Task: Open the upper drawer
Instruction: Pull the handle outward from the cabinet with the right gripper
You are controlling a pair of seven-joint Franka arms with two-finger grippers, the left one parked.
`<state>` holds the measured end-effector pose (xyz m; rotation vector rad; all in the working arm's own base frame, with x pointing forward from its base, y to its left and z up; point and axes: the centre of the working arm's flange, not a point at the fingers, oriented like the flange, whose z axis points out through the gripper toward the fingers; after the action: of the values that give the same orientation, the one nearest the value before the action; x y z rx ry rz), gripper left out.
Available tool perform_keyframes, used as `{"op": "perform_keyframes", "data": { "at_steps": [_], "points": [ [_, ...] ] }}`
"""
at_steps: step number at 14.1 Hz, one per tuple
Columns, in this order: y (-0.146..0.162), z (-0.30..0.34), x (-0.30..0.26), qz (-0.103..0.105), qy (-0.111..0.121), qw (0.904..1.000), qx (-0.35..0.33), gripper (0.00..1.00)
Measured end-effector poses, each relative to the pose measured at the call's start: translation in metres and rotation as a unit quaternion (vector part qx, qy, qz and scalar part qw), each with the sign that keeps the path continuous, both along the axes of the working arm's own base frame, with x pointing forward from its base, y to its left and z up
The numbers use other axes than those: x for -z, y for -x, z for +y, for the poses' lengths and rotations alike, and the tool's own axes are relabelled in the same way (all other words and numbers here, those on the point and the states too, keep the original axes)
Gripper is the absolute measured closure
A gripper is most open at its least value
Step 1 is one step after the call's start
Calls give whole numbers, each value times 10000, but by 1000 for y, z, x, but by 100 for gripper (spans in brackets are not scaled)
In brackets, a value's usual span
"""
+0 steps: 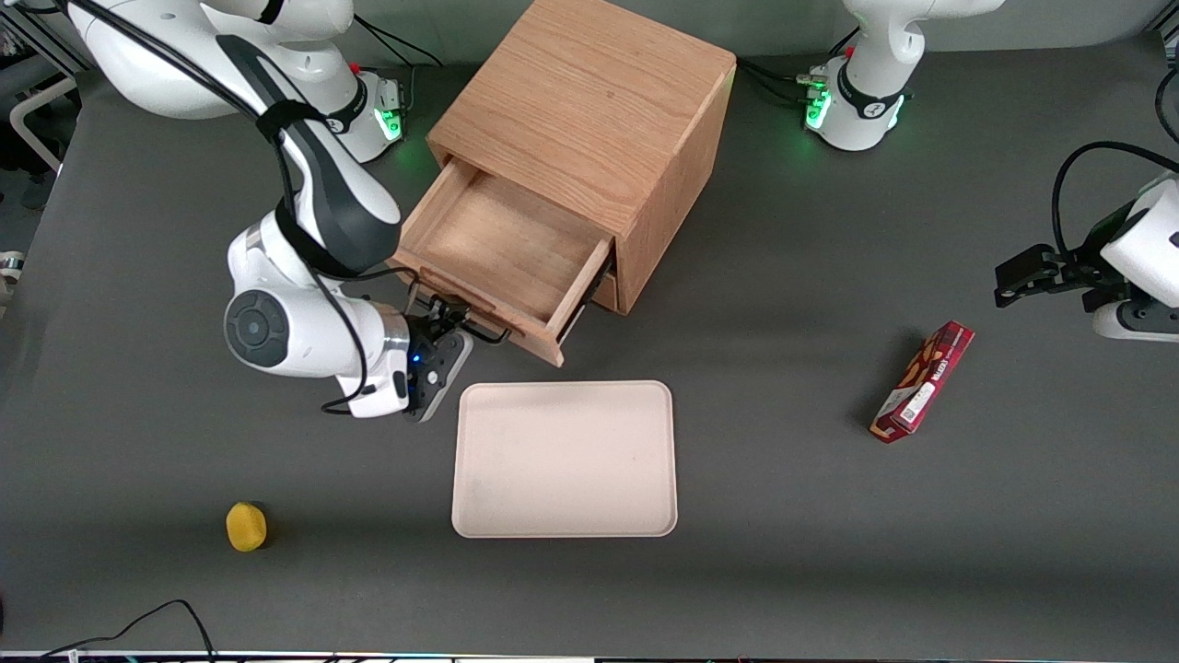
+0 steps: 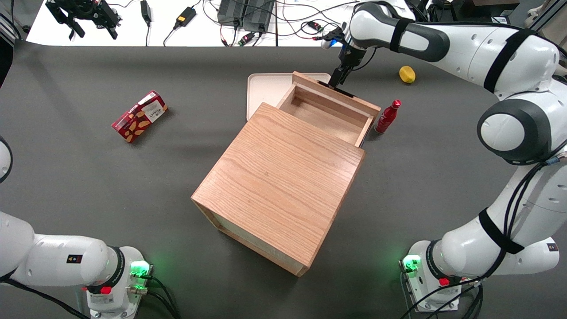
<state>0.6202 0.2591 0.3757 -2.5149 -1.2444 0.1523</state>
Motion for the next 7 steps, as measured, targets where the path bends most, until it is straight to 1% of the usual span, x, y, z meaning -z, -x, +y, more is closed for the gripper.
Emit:
{"op": "perform_keyframes", "data": {
  "at_steps": [2,7],
  "points": [
    [-7,-8,5,-22,-2,10000,-53,0],
    [-23,-19,13,-140,139,9998,-79,0]
  ]
}}
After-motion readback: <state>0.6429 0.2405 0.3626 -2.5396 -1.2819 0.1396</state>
